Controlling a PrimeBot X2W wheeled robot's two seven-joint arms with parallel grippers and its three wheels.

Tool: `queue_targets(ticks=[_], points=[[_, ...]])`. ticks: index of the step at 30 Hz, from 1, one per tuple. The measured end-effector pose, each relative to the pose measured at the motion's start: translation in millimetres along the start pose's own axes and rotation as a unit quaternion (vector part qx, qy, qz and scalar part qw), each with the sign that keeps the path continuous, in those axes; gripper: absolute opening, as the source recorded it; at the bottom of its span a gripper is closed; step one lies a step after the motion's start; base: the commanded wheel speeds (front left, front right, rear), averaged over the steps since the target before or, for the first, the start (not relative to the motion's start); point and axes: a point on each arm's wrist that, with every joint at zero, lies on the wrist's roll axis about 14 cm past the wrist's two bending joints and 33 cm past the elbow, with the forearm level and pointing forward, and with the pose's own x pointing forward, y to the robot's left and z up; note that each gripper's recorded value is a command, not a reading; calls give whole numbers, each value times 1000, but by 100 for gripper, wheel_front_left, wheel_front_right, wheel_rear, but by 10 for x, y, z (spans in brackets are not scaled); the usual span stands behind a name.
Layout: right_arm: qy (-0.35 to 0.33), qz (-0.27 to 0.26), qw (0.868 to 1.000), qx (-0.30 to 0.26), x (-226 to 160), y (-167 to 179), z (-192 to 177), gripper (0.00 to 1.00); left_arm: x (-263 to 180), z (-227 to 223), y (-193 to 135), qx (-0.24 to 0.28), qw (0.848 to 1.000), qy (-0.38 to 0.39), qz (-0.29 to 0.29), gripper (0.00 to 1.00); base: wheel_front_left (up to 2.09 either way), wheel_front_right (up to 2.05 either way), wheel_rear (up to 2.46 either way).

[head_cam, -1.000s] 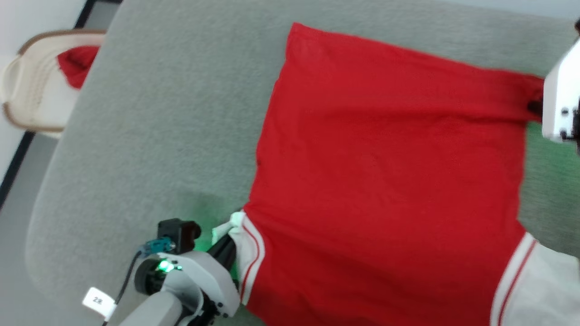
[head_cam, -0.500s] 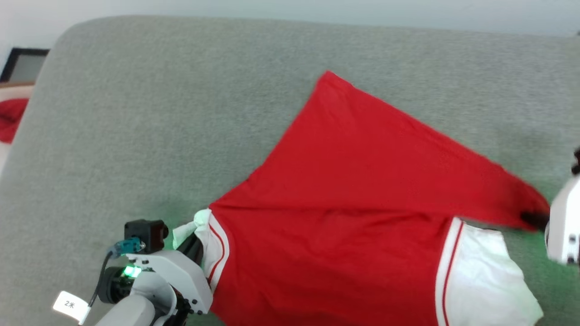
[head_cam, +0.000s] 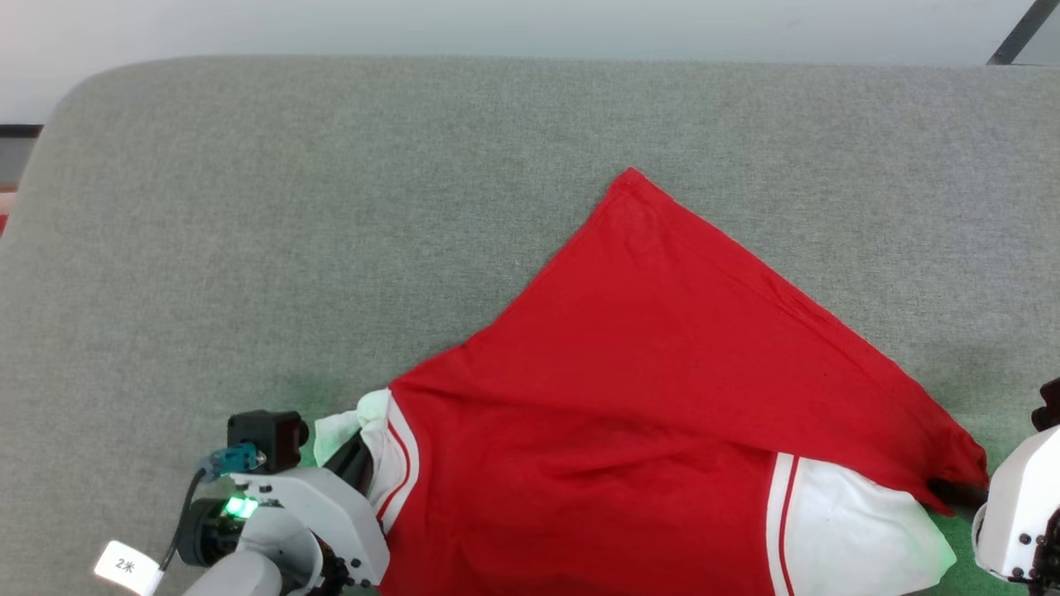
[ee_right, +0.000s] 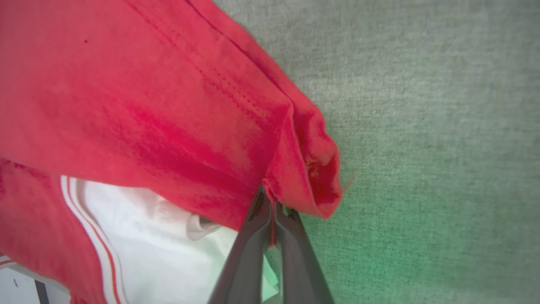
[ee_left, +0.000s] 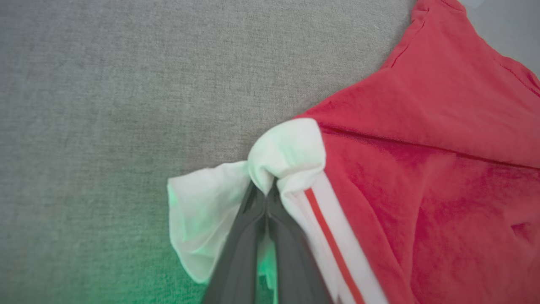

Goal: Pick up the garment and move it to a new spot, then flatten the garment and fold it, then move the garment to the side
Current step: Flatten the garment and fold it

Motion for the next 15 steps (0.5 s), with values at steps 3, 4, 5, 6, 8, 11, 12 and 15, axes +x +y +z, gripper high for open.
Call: queue_targets(ticks=[3, 4, 5, 6, 8, 11, 12, 15], points=[[-7, 3, 1000, 6, 5, 17, -6, 49, -3, 2, -12, 1, 1000, 0, -1, 0, 0, 0, 0], [-9, 3, 1000, 6, 5, 23, -4, 100, -5, 2, -14, 2, 1000, 0, -1, 0, 0, 0, 0], [-13, 4, 1000, 4, 2, 28, 2, 100, -6, 2, -15, 2, 1000, 1, -1, 0, 0, 0, 0], [-18, 4, 1000, 3, -1, 35, 13, 100, -9, 5, -18, 2, 1000, 1, -1, 0, 0, 0, 0], [-30, 9, 999, -5, -14, 82, 49, 100, -18, 9, -22, 2, 1000, 0, -1, 0, 0, 0, 0], [-55, 14, 998, -20, -66, 151, 150, 100, -40, 9, -23, 2, 1000, -1, -1, 0, 0, 0, 0], [-65, 17, 997, -29, -96, 188, 196, 100, -50, 6, -26, 2, 1000, -2, -1, 0, 0, 0, 0], [-95, 33, 993, -56, -187, 356, 348, 100, -77, 4, -33, 2, 1000, -2, -1, 0, 0, 0, 0]])
